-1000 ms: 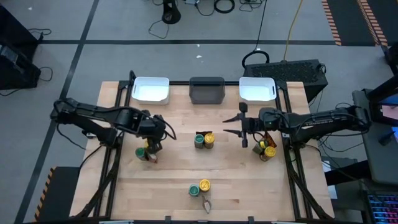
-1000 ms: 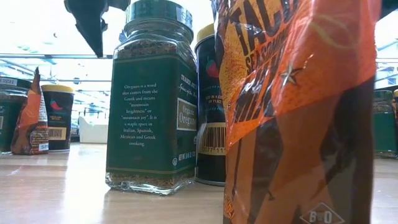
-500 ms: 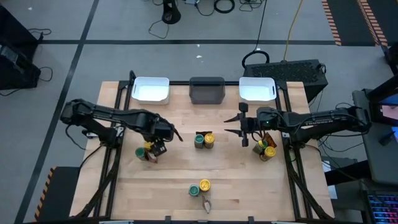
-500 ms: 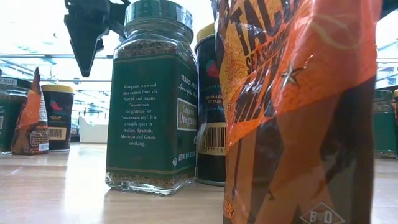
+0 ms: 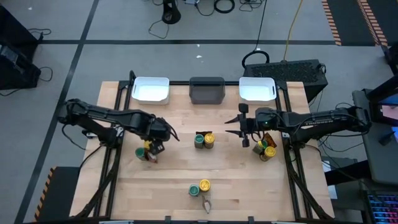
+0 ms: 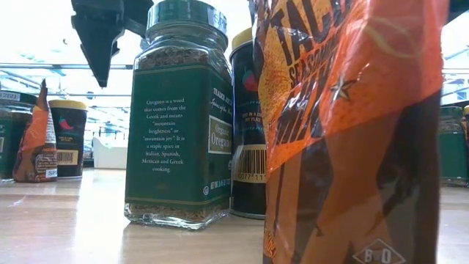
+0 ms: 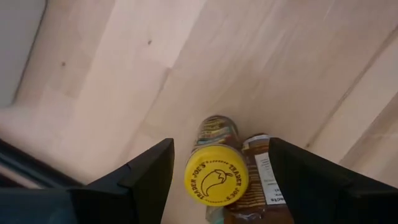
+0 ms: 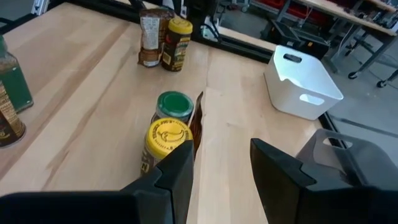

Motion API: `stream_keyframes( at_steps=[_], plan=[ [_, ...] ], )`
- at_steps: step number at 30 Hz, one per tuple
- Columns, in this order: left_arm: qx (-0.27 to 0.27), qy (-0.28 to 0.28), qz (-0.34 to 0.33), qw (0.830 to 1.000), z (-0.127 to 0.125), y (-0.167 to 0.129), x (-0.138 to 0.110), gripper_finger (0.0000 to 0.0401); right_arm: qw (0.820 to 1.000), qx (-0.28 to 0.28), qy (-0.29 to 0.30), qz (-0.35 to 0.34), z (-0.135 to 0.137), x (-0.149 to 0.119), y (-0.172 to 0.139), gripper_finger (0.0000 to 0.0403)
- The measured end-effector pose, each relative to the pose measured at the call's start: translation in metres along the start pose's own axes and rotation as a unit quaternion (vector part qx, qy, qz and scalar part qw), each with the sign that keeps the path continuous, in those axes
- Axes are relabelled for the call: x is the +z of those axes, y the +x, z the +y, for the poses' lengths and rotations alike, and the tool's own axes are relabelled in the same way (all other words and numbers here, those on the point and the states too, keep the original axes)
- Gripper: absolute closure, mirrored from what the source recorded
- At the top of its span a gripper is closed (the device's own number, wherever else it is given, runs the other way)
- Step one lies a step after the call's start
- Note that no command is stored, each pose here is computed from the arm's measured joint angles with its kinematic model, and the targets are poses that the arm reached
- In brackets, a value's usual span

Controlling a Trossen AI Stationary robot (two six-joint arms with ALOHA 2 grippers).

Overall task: Sort spices by type
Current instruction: Put the top left yellow seasoning bottle into the left white bin

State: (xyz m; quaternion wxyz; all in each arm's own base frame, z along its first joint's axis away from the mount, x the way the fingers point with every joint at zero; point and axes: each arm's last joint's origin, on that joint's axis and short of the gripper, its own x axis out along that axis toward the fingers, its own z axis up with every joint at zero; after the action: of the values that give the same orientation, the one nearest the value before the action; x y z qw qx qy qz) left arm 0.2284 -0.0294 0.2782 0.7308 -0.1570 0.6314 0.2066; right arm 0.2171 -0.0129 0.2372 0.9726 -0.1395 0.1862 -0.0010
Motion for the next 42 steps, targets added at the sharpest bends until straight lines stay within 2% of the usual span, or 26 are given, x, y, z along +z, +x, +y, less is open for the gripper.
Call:
stream_keyframes(
  at_steps=[5, 12, 16, 25, 35, 42],
  plan=[
    [-0.014, -0.011, -0.014, 1.000, 0.001, 0.014, -0.013, 0.0135, 1.000, 0.001, 0.000, 0.005, 0.000, -0.001, 0.000, 0.0261],
    [-0.005, -0.035, 0.015, 0.999, 0.005, 0.031, -0.029, 0.0135, 1.000, 0.002, 0.000, 0.005, 0.000, -0.001, 0.000, 0.0261],
    [-0.025, -0.037, -0.006, 0.999, 0.005, 0.038, -0.032, 0.0135, 1.000, 0.002, 0.000, 0.007, 0.000, -0.001, 0.000, 0.0261],
    [-0.028, -0.046, 0.023, 0.998, 0.008, 0.058, -0.042, 0.0135, 1.000, 0.002, 0.000, 0.008, 0.000, -0.001, 0.000, 0.0261],
    [-0.028, -0.034, 0.023, 0.999, 0.008, 0.060, -0.043, 0.0136, 1.000, 0.002, -0.001, 0.008, 0.000, -0.001, 0.000, 0.0261],
    [-0.027, -0.029, 0.023, 0.999, 0.008, 0.060, -0.043, 0.0163, 1.000, 0.002, -0.001, 0.008, 0.000, -0.001, 0.000, 0.0261]
  ],
)
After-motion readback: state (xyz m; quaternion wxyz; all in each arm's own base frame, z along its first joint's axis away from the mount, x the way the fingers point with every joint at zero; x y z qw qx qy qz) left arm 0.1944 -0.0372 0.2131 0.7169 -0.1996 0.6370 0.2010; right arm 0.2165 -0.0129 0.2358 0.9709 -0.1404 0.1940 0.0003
